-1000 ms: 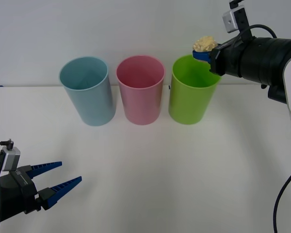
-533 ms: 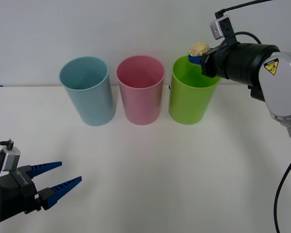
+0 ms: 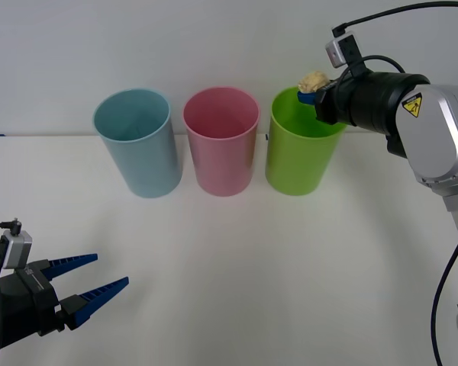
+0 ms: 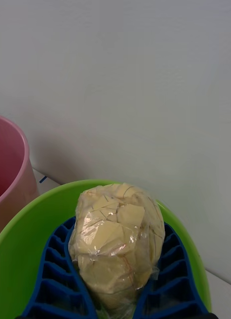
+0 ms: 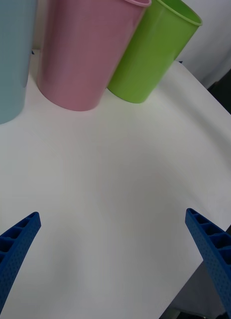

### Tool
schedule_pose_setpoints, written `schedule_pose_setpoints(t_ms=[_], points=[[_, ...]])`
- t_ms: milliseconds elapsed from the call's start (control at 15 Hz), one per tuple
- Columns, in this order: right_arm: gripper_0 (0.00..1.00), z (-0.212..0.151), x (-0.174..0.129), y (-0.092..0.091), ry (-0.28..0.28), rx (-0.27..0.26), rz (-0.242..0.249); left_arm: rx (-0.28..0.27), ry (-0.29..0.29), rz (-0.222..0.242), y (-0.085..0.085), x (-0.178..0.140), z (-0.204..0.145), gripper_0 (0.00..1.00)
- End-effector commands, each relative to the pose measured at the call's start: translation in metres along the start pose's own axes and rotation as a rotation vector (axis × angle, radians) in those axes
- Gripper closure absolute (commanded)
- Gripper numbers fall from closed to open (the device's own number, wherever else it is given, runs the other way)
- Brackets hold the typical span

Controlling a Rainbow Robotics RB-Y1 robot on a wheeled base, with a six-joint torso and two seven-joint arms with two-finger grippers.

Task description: Put cans in the blue bin and PET bottles in the pink bin and trash in the green bin.

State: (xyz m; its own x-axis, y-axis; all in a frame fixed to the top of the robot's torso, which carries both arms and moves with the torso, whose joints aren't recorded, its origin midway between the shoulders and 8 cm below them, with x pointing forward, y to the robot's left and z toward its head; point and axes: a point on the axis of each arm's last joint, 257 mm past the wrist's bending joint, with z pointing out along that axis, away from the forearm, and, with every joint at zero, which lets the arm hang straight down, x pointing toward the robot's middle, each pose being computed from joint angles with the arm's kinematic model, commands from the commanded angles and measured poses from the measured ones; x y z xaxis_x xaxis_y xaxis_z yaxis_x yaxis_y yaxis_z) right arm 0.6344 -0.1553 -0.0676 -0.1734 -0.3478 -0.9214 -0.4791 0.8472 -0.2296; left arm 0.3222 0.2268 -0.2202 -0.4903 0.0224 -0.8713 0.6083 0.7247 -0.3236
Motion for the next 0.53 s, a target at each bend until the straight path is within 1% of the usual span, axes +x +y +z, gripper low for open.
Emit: schedule_pose_setpoints(t_ms=[67,267,333,400,467,533], points=[[1.00,0.0022,0.0044,0.0037,0.010,-0.007,-0.006,0.000,0.000,0.000,0.0000,0.0000,0.0000,0.00],[1.00,0.0037,0.0060,0.0058,0.015,-0.011,-0.014,0.000,0.000,0.000,0.0000,0.0000,0.0000,0.00],[0.98,0.0035,0.0054,0.0059,0.014,-0.011,-0.016,0.000,0.000,0.000,0.0000,0.0000,0.0000,0.00],[0.40,0.0037,0.0030,0.0053,0.008,-0.009,-0.020,0.000,0.000,0.000,0.0000,0.0000,0.0000,0.00],[0.00,0.0037,0.0028,0.0043,0.002,-0.005,-0.025,0.000,0.000,0.000,0.0000,0.0000,0.0000,0.00],[0.00,0.0037,0.0021,0.0040,0.000,-0.004,-0.034,0.000,0.000,0.000,0.0000,0.0000,0.0000,0.00]])
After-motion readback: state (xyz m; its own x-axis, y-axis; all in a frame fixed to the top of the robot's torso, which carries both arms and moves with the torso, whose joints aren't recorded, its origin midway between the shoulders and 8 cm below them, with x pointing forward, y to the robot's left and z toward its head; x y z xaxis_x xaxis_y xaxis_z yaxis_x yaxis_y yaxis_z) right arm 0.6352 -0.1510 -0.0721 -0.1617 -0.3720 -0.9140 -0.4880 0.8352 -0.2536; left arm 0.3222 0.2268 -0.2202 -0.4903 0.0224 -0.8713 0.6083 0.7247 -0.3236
